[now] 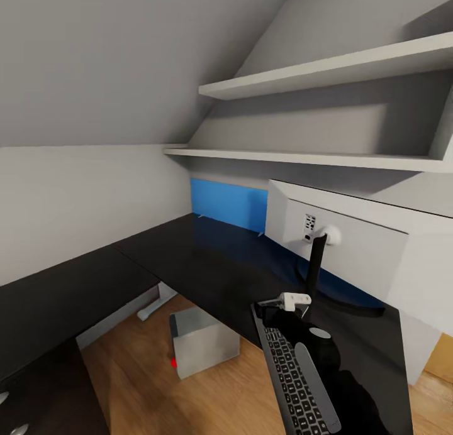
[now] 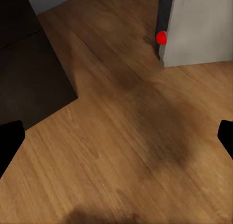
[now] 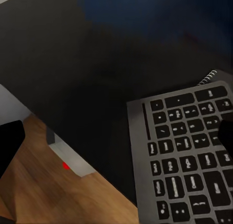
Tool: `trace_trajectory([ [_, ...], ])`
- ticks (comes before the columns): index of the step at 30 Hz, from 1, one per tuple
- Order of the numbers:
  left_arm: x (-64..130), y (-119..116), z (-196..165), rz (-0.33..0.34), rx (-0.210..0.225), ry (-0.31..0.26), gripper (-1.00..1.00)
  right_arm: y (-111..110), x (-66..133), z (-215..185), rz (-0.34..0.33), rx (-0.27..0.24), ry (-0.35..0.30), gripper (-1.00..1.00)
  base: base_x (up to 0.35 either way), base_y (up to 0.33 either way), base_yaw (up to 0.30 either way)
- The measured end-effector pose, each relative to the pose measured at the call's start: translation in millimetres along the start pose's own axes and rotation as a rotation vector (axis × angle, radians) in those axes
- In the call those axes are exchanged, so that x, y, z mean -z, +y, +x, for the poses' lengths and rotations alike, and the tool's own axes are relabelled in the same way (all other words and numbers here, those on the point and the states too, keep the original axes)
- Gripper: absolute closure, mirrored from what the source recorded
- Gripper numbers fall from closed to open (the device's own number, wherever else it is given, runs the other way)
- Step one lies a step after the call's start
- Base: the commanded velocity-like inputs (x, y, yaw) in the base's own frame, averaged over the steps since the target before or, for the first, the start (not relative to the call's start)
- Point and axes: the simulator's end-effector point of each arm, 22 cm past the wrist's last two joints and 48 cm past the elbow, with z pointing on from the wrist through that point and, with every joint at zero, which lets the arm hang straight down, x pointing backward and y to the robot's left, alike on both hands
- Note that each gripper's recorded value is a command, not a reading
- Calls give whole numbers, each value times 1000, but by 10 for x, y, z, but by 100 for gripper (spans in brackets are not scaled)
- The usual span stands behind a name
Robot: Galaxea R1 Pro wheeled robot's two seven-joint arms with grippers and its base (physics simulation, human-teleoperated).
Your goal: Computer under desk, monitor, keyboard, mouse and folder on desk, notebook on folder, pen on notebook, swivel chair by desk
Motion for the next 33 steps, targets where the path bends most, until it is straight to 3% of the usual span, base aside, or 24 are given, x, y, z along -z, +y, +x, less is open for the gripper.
trace_trajectory([
  [10,0,0,0,0,0,0,-100,-32,-10,-46,9,0,-27,-100,0,0,-1],
  [14,0,0,0,0,0,0,-100,-125,-98,157,30,-4,13,-100,0,0,0],
  [24,0,-1,0,0,0,0,-100,-828,-312,612,160,-59,132,-100,0,0,0],
  [33,0,-8,2,4,0,1,-100,-1007,-361,579,190,-71,125,-100,0,0,0],
])
